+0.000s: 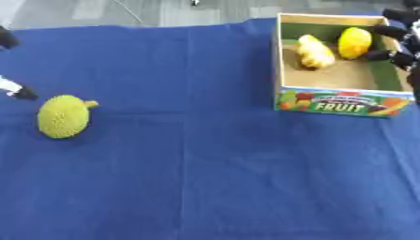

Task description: Pick up the objects with one hand, pass them to the other hand, and then place them into the box on the other side of the table.

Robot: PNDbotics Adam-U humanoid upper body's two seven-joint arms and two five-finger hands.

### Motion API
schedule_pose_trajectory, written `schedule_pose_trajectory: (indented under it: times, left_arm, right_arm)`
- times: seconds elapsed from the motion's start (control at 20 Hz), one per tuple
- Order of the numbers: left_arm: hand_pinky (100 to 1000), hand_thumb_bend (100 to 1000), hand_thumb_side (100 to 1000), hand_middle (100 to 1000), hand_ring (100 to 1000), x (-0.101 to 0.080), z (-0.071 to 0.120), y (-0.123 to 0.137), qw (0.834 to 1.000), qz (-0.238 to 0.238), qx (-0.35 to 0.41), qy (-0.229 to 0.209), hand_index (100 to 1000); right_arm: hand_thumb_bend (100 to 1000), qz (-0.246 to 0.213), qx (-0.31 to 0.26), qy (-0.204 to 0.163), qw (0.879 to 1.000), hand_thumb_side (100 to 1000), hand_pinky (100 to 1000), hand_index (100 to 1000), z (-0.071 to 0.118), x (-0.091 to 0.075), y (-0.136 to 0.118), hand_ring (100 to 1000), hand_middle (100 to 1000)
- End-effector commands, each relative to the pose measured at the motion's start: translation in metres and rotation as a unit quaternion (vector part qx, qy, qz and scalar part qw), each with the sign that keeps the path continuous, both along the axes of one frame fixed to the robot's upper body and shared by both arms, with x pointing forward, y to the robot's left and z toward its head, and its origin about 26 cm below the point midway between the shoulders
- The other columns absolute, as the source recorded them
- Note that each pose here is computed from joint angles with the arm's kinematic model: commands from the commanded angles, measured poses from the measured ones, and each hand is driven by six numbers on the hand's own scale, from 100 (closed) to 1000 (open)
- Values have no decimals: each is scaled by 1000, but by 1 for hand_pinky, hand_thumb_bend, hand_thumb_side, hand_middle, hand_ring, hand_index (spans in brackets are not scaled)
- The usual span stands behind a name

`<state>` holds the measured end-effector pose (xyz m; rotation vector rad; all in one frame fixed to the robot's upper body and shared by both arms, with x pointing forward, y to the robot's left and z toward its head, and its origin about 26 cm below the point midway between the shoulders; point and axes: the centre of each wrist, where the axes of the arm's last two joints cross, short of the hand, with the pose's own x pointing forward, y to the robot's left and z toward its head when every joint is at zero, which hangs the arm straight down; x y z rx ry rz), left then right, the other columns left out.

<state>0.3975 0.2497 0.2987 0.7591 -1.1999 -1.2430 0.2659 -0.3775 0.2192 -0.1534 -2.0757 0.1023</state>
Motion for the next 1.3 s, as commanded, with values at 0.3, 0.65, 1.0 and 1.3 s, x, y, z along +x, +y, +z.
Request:
schedule_pose_trajectory:
  times: [0.3, 0.65, 1.0, 1.3]
  left_arm:
    - [843, 835, 216, 743, 797, 8, 5, -7, 998, -23, 17, 64, 769]
    - [814, 808, 224, 697, 761, 18, -11, -15, 995, -23, 21, 99, 749]
    - [815, 790, 209, 723, 774, 26, -30, -14, 992, 9, 44, 119, 769]
    - [809, 739, 196, 729, 774, 31, -42, -12, 991, 37, 60, 113, 795]
  right_arm:
    - [100, -6, -10, -1, 1000, 616, 612, 959, 5, -3, 1, 863, 853]
    - [100, -8, -12, 6, 1000, 616, 611, 958, 3, -3, 2, 861, 852]
    - [100, -9, -12, 11, 1000, 621, 610, 958, 1, -3, 3, 860, 851]
    - [100, -10, -11, 15, 1000, 625, 611, 957, -1, -3, 4, 859, 850]
